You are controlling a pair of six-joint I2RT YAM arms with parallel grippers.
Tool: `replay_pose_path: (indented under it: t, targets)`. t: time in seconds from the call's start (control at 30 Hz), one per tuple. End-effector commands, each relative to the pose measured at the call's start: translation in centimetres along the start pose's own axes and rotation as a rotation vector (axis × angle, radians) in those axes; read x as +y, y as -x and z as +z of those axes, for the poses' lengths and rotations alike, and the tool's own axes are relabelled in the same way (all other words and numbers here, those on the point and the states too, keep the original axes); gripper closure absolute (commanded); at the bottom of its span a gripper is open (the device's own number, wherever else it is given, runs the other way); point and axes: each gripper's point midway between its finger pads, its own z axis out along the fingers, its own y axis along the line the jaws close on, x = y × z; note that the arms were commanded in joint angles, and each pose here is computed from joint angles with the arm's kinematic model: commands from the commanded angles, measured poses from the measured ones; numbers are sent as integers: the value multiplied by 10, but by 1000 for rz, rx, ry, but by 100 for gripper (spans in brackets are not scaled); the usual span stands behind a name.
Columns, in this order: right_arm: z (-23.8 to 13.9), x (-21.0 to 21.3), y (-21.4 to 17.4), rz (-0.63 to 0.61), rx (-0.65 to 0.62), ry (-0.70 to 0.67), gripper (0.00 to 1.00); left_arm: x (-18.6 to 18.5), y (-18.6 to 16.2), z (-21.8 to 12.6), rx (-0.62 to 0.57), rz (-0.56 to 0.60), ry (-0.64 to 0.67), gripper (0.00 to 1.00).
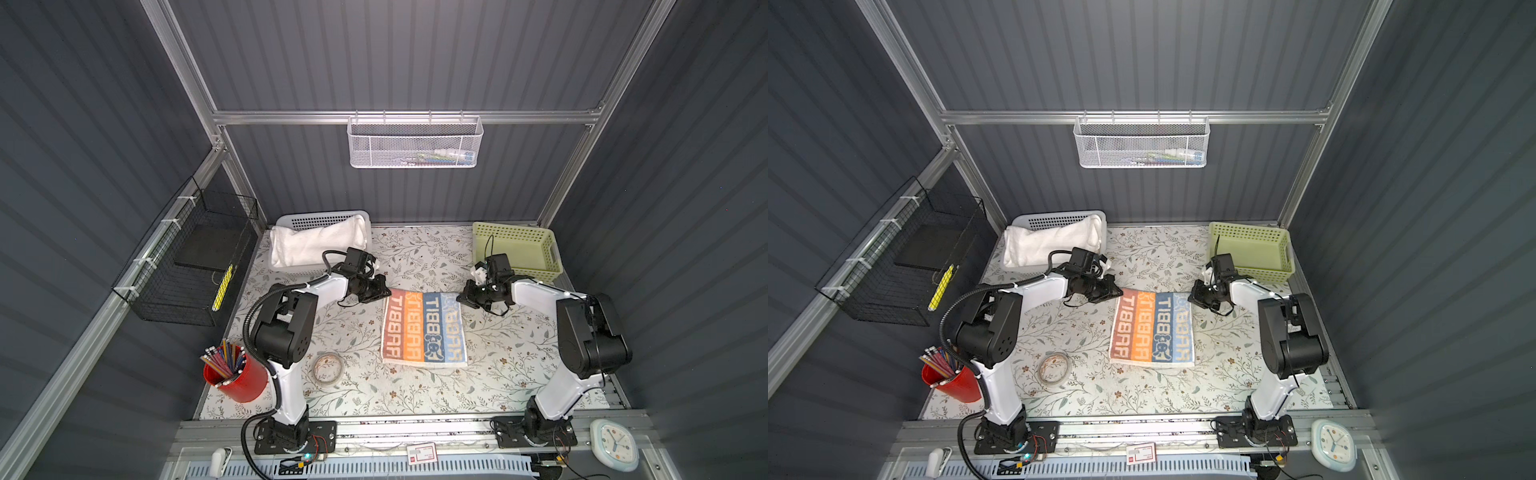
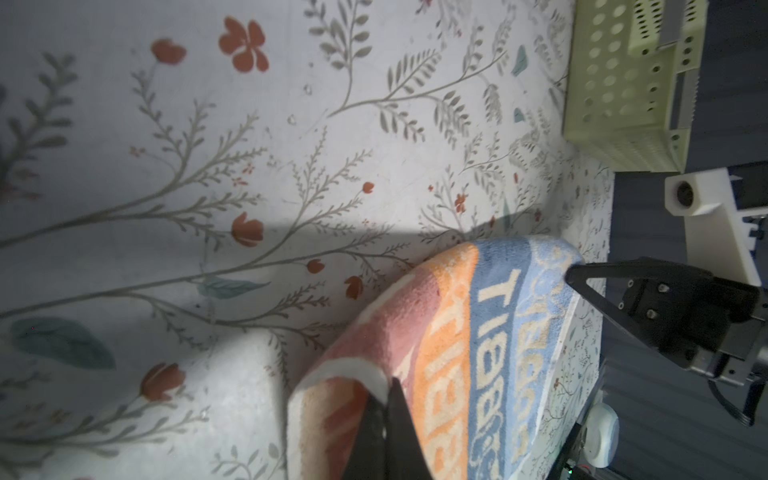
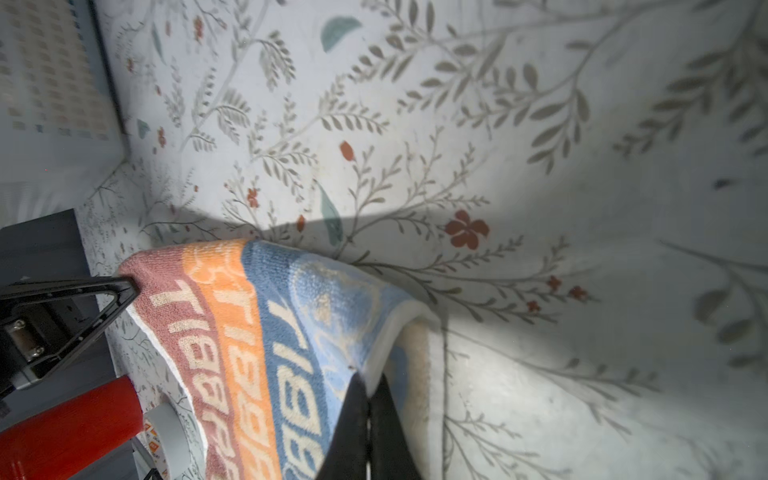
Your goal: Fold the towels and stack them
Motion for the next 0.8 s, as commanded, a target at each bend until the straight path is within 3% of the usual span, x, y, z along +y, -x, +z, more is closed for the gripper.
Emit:
replay_pose_path:
  t: [0.0, 0.33, 0.57, 0.77]
  targets:
    - [-44, 37, 19, -88, -74, 56, 100, -53, 35, -46, -107, 136, -85, 100]
    - [-150, 93, 17, -230, -235, 106, 100, -127, 55, -129, -273, 298, -183, 100]
    - [-221, 116, -13, -291, -371, 157, 100, -160, 34, -190, -371, 379, -227, 100]
    - [-265, 122, -50, -296, -427, 182, 100, -175, 0, -230, -395, 355, -270, 100]
